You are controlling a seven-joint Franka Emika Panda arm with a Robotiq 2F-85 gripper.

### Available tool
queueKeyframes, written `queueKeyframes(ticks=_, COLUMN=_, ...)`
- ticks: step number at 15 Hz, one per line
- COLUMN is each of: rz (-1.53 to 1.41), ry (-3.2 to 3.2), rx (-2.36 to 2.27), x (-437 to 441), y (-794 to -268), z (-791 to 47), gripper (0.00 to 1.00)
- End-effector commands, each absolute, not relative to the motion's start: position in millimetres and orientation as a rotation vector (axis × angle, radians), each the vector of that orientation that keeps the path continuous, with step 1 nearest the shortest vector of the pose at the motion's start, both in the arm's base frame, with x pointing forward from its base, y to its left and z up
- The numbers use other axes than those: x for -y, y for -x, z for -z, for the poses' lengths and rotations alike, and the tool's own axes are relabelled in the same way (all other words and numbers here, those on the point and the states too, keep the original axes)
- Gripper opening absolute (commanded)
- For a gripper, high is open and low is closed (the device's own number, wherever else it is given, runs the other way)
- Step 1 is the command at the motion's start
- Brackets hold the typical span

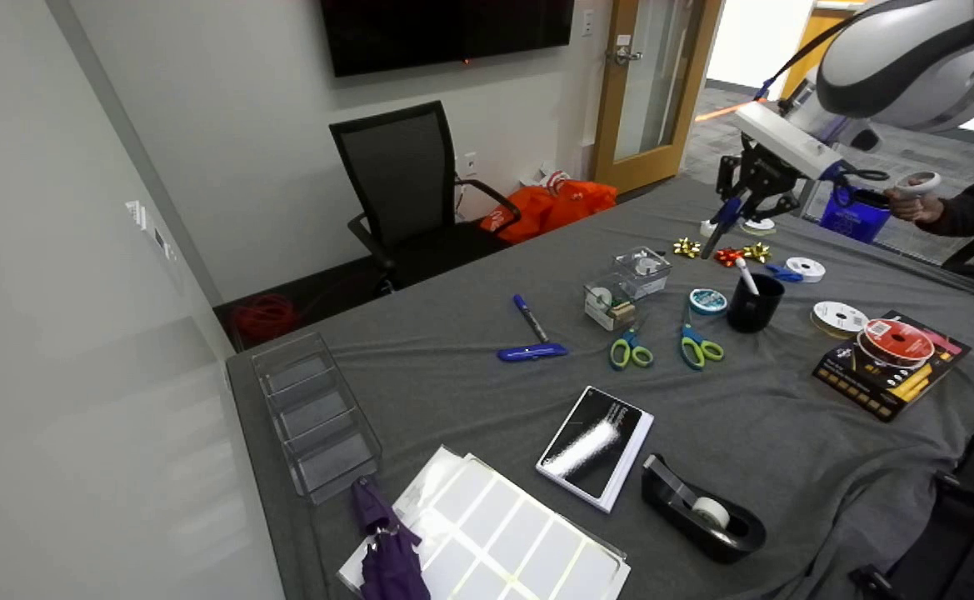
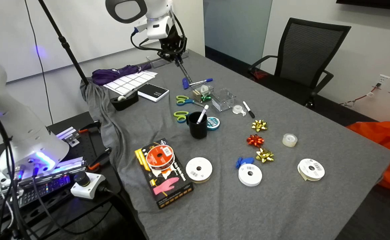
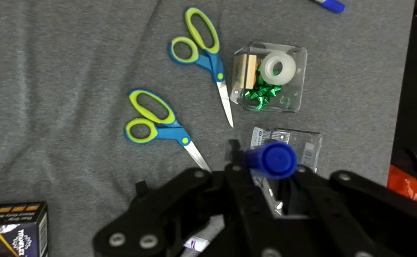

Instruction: Remove the markers from the black cup, put them inside the clear bowl on the right and move it to the front

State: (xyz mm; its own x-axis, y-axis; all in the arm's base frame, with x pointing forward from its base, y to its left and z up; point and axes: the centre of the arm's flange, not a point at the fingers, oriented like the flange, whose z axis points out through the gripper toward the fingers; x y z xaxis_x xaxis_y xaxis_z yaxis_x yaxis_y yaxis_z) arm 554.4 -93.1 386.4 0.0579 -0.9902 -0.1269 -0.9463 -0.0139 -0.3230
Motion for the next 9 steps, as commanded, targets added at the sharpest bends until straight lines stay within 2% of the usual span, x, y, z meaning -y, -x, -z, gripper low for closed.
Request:
queueKeyframes(ticks=1, rz=0.248, ry=1.918, rx=-2.044, x=92, y=-610, z=-365, gripper=0.05)
queueKeyframes(ticks=9, rz=0.323, ry=1.75, rx=-2.152, x=101, y=-675, z=-330, gripper=0.05)
